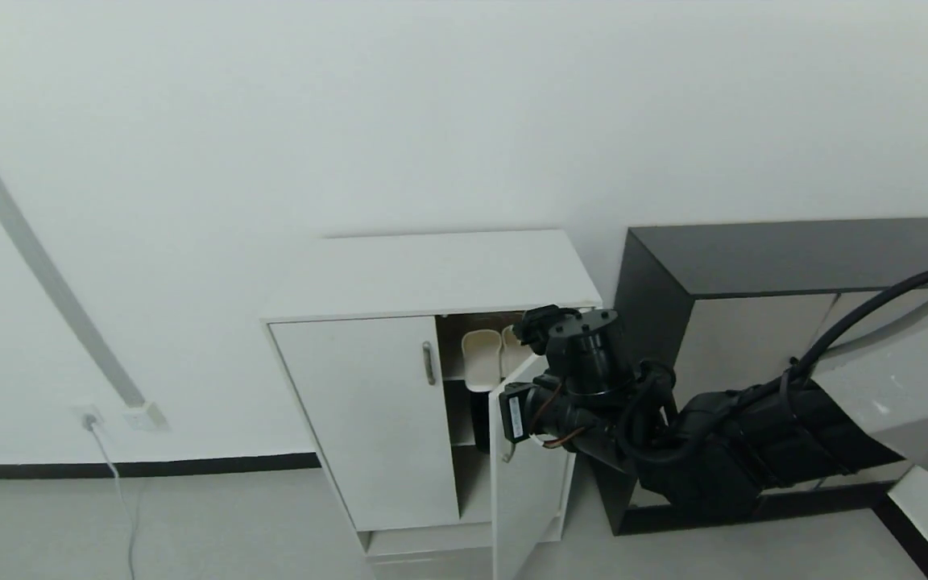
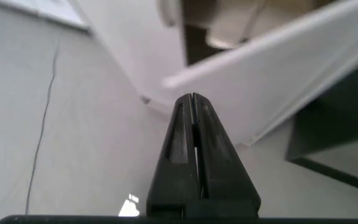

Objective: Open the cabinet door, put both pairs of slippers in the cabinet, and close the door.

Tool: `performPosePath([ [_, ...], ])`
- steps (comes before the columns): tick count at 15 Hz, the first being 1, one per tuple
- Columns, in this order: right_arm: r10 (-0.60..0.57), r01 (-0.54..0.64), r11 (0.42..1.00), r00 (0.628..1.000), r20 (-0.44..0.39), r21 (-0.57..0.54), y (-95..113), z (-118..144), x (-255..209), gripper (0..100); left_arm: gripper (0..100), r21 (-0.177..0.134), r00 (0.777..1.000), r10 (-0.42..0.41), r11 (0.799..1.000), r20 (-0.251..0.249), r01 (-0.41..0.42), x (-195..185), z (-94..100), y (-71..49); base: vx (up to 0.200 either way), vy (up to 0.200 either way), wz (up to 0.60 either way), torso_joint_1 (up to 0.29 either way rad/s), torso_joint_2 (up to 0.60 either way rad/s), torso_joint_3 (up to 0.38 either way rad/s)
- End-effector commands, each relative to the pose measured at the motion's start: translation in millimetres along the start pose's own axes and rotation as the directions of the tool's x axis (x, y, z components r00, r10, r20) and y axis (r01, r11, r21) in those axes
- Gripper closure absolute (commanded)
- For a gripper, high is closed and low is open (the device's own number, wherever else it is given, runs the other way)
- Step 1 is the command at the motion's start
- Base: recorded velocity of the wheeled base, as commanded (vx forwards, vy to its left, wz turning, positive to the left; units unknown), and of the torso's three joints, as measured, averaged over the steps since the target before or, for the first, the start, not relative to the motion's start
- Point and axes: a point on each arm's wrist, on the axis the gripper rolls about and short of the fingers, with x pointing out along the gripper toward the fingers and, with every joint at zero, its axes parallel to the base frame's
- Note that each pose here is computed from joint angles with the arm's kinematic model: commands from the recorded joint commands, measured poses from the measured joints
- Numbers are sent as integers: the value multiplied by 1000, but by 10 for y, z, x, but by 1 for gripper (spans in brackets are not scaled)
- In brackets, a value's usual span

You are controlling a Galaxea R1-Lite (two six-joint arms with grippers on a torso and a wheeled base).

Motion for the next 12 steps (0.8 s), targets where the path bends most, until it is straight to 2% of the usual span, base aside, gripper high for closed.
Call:
performPosePath([
  [1,-4,4,1000,1000,0,2,-14,-3,5,100,100,0,1000,0,1000,-1,0,1,0,0,0,0,0,0,0,0],
  [8,-24,25,1000,999,41,-17,-118,-13,-45,100,100,0,1000,0,1000,-1,0,1,0,0,0,0,0,0,0,0],
  [12,-41,41,999,999,29,-13,-227,-1,-307,100,100,0,1000,0,1000,-1,0,1,0,0,0,0,0,0,0,0],
])
